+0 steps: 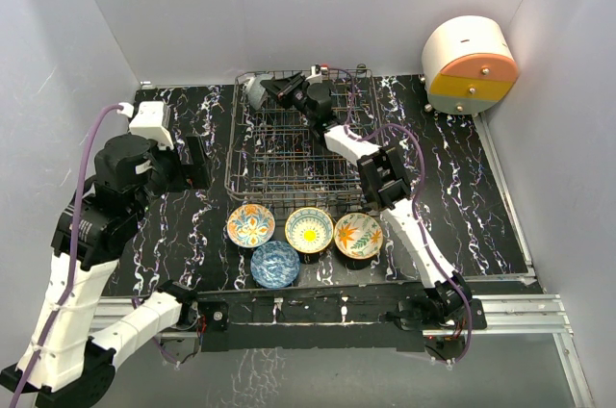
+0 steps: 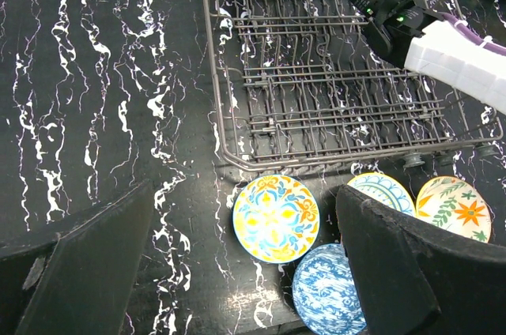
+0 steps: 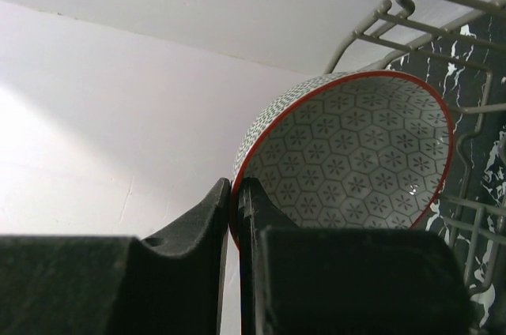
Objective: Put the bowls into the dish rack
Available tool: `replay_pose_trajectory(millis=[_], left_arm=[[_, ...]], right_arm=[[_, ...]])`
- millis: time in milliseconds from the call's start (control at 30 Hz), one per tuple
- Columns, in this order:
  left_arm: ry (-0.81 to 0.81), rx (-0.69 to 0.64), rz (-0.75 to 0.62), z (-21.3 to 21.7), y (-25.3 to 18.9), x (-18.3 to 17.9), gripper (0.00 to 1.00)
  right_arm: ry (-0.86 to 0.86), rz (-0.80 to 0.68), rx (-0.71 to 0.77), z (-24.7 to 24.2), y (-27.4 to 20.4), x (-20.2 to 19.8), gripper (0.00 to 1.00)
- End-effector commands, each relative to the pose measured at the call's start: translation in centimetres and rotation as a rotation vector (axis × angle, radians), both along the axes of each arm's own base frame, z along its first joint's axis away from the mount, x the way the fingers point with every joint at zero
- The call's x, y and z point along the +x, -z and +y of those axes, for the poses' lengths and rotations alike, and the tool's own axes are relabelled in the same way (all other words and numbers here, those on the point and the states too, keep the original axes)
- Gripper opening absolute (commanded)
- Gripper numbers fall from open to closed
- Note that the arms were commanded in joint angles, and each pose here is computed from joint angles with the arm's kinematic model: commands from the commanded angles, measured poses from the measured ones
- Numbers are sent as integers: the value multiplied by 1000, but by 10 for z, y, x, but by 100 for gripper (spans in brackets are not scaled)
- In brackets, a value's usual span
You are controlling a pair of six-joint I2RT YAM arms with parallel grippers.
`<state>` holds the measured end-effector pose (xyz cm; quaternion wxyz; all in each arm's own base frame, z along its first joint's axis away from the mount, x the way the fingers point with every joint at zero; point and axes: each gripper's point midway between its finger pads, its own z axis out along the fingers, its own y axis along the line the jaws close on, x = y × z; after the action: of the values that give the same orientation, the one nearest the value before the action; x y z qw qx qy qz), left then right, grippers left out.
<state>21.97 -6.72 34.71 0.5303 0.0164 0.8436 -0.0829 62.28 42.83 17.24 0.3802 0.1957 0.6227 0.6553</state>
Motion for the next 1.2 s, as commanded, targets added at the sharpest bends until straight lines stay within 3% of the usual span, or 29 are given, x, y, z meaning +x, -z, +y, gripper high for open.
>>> replay_pose_trajectory(millis=[0,400,800,1167], left_arm=[[4,20,-12,2,-3,0,97],[24,25,-15,-2,-5,4,97],[31,21,-16,-3,-6,1,97],[34,6,-21,-3,-6,-2,97]], right_arm=[[40,-144,109,-8,-44,0,8],[36,-40,71,-6,-2,5,8],[29,66,48,-17,19,-3,28],[35,120,-2,-26,15,-14,29]])
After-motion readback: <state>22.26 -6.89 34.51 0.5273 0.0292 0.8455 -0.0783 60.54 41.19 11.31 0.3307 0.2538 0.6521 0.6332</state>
